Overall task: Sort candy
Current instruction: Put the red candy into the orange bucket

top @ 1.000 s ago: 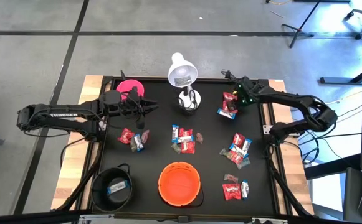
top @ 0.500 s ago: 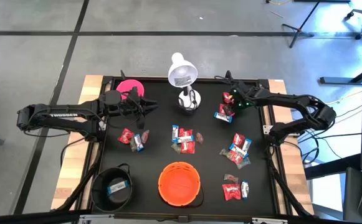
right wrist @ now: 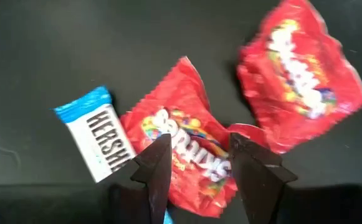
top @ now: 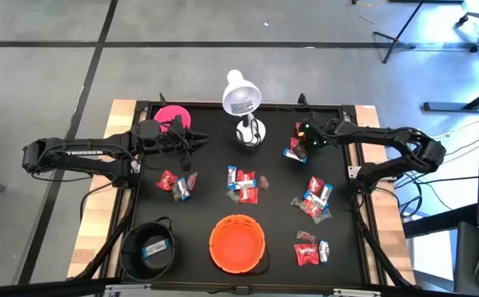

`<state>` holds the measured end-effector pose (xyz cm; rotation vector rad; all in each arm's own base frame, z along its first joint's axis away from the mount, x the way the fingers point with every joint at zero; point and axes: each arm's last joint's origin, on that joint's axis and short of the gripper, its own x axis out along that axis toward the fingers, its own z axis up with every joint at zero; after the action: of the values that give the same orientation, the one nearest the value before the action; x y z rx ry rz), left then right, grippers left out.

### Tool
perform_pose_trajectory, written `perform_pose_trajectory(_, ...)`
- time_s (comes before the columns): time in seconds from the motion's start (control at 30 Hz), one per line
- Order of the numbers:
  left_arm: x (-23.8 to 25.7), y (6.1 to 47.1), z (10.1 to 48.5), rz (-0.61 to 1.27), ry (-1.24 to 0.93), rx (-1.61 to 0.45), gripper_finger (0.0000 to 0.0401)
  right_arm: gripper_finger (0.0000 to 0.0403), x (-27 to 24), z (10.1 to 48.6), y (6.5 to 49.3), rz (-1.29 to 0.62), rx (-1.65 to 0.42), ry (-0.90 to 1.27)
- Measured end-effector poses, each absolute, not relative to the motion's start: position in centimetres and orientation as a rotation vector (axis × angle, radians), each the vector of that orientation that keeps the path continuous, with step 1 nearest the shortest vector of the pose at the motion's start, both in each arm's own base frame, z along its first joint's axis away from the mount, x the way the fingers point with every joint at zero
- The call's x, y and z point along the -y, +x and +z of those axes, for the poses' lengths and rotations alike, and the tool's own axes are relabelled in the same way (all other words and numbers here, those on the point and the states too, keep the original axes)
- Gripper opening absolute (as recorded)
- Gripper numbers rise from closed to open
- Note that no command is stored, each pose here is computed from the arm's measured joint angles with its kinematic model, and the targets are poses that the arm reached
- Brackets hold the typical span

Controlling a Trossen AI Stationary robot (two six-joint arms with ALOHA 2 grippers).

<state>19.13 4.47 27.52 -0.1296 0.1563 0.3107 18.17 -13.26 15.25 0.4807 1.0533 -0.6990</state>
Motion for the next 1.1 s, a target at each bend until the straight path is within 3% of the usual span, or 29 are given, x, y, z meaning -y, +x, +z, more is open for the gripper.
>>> perform_pose_trajectory(0.47, -4.5, 19.1, 27.5, 0.311, -0.130, -0.161, 0.0080, 0.0152, 13.4, 13.4, 19.1, -0.728, -1.106, 0.479)
perform_pose_trajectory(0.6, -4.5, 19.1, 27.5, 0.311, -0.131, -0.161, 0.0080, 0.0114, 13.4, 13.7, 19.1, -0.720, -1.099, 0.463)
perform_pose_trajectory(0.8, -4.5, 19.1, 27.5, 0.311, -0.131, -0.161, 0.0080, 0.0015, 13.4, 13.6, 19.0, -0.707, -1.112, 0.445)
perform_pose_trajectory(1.1, -4.4, 19.1, 27.5, 0.306, -0.136, -0.161, 0.0080, 0.0006, 13.0, 14.7, 18.4, -0.701, -1.091, 0.433)
